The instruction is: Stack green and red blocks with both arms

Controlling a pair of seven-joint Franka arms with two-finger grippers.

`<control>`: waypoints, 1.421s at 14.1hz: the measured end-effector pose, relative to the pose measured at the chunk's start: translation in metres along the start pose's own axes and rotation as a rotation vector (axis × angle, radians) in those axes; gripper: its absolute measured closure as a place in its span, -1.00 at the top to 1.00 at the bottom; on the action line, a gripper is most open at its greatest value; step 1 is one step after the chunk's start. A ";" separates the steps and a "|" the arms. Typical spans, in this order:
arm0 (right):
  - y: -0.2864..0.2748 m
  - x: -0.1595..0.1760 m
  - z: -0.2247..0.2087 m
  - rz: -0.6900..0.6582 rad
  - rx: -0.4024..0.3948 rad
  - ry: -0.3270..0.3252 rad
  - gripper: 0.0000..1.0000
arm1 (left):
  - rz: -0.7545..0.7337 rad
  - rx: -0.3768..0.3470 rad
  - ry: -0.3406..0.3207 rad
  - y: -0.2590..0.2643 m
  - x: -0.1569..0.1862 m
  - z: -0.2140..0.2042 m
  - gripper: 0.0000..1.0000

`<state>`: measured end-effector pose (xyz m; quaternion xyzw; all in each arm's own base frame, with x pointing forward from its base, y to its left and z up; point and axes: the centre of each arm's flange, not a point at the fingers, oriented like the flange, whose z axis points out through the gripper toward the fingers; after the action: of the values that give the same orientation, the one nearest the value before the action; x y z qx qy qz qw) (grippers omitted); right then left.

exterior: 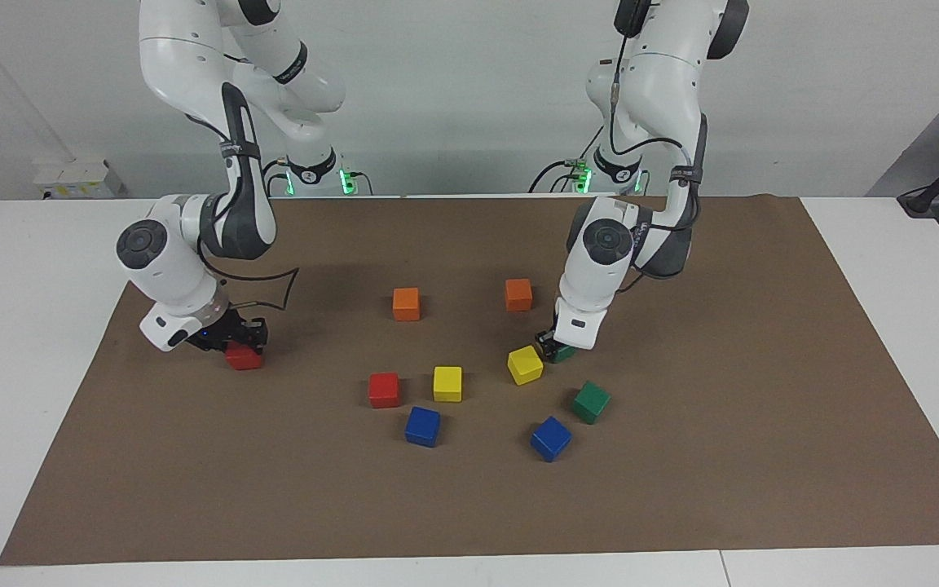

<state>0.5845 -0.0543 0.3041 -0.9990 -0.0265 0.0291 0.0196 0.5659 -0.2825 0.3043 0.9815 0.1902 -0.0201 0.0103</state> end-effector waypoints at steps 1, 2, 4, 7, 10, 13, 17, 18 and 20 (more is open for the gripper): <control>0.000 0.000 0.001 0.000 0.000 -0.001 0.09 | 0.000 0.000 0.000 0.000 0.000 0.000 0.10; 0.000 -0.001 0.001 0.000 0.000 -0.001 0.09 | 0.002 0.001 0.000 0.000 0.000 0.000 0.10; 0.000 -0.001 0.002 0.000 0.000 -0.001 0.09 | 0.029 0.015 -0.004 -0.006 0.005 -0.002 0.10; 0.000 -0.001 0.002 0.000 0.000 -0.001 0.15 | 0.134 0.047 -0.021 -0.043 0.030 -0.030 0.10; 0.000 -0.001 0.002 0.000 0.000 0.001 0.74 | 0.232 0.053 -0.024 -0.100 0.068 -0.062 0.10; 0.000 -0.001 0.002 0.000 -0.001 0.004 1.00 | 0.303 0.044 -0.026 -0.161 0.107 -0.067 0.10; -0.002 0.010 -0.021 0.003 -0.007 0.041 1.00 | 0.374 0.037 -0.031 -0.212 0.133 -0.067 0.10; -0.004 0.013 -0.032 0.009 -0.008 0.049 1.00 | 0.390 0.036 -0.032 -0.219 0.137 -0.065 0.10; -0.015 0.023 -0.061 0.005 -0.011 0.067 1.00 | 0.399 0.033 -0.033 -0.230 0.142 -0.060 0.10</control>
<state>0.6103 -0.0408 0.3647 -0.9996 -0.0236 -0.0044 0.0150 0.6139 -0.0145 0.3555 0.9993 -0.0085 -0.0369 0.0011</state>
